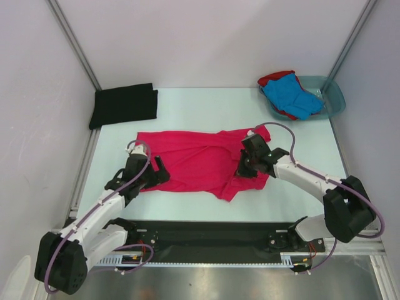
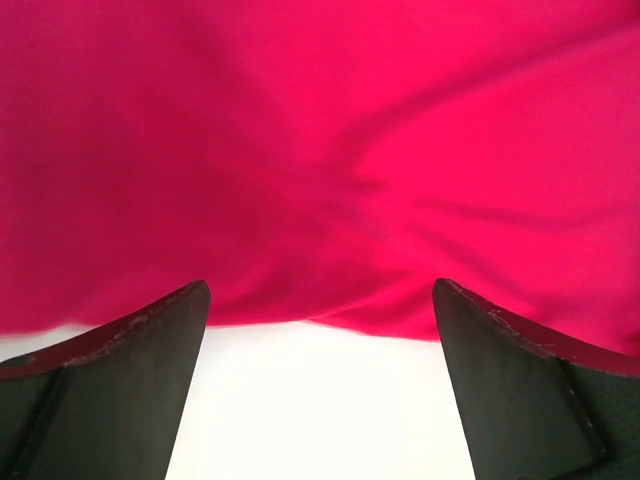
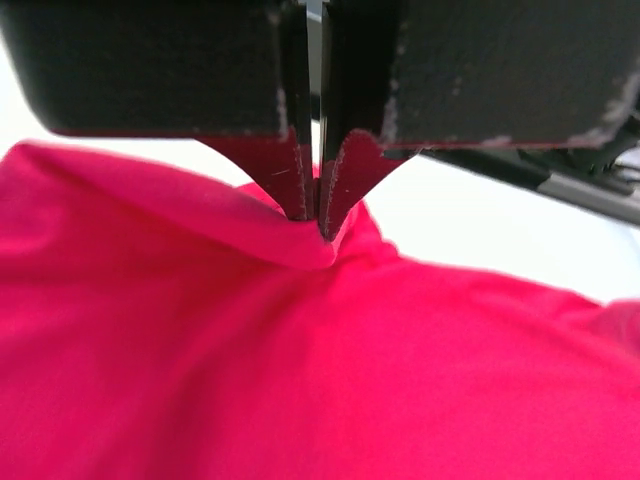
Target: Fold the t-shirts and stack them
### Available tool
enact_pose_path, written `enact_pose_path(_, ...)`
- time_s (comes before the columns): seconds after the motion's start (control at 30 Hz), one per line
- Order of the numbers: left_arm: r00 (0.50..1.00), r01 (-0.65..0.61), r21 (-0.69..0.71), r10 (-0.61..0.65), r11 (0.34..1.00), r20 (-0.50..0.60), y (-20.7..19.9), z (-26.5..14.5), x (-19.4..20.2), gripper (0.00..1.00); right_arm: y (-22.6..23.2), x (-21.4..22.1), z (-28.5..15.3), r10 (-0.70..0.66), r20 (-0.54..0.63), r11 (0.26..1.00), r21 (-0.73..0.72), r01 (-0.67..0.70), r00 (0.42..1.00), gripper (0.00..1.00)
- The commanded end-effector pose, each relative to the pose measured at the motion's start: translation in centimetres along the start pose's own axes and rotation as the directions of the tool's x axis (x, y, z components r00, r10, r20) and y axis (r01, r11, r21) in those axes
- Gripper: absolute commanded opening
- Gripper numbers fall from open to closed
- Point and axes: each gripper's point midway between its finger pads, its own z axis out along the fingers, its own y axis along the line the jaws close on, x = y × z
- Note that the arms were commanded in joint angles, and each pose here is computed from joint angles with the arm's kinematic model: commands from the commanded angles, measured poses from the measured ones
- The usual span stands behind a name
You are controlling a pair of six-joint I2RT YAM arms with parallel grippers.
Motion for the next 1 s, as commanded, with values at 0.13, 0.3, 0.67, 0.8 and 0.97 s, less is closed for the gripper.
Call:
enact_pose_path(0.13, 0.986, -0.086, 0.639, 0.157, 0.764, -0.055, -12.7, -3.2, 0.7, 1.00, 1.1, -3.3, 0.7, -0.067, 0.035, 0.997, -0.042, 0.069, 0.997, 0.00)
enact_pose_path(0.3, 0.942, -0.077, 0.737, 0.292, 0.672, -0.168, -17.8, -3.0, 5.2, 1.00, 0.6, -3.3, 0.7, -0.068, 0.037, 0.997, -0.033, 0.069, 0.997, 0.00)
enact_pose_path(0.67, 0.942, -0.068, 0.665, 0.267, 0.743, -0.202, -24.6, -3.8, 9.9, 1.00, -1.0, -3.8, -0.3, -0.060, 0.078, 0.998, 0.001, 0.060, 0.995, 0.00)
enact_pose_path(0.8, 0.978, -0.075, 0.556, 0.170, 0.828, -0.121, -23.8, -2.7, 8.7, 1.00, -1.7, -4.0, -0.5, -0.067, 0.089, 0.998, 0.022, 0.066, 0.994, 0.00)
enact_pose_path(0.97, 0.987, 0.140, 0.469, -0.086, 0.872, -0.136, -22.0, -1.4, 9.1, 1.00, -2.0, -4.2, -0.8, -0.070, 0.105, 0.997, 0.036, 0.067, 0.992, 0.00)
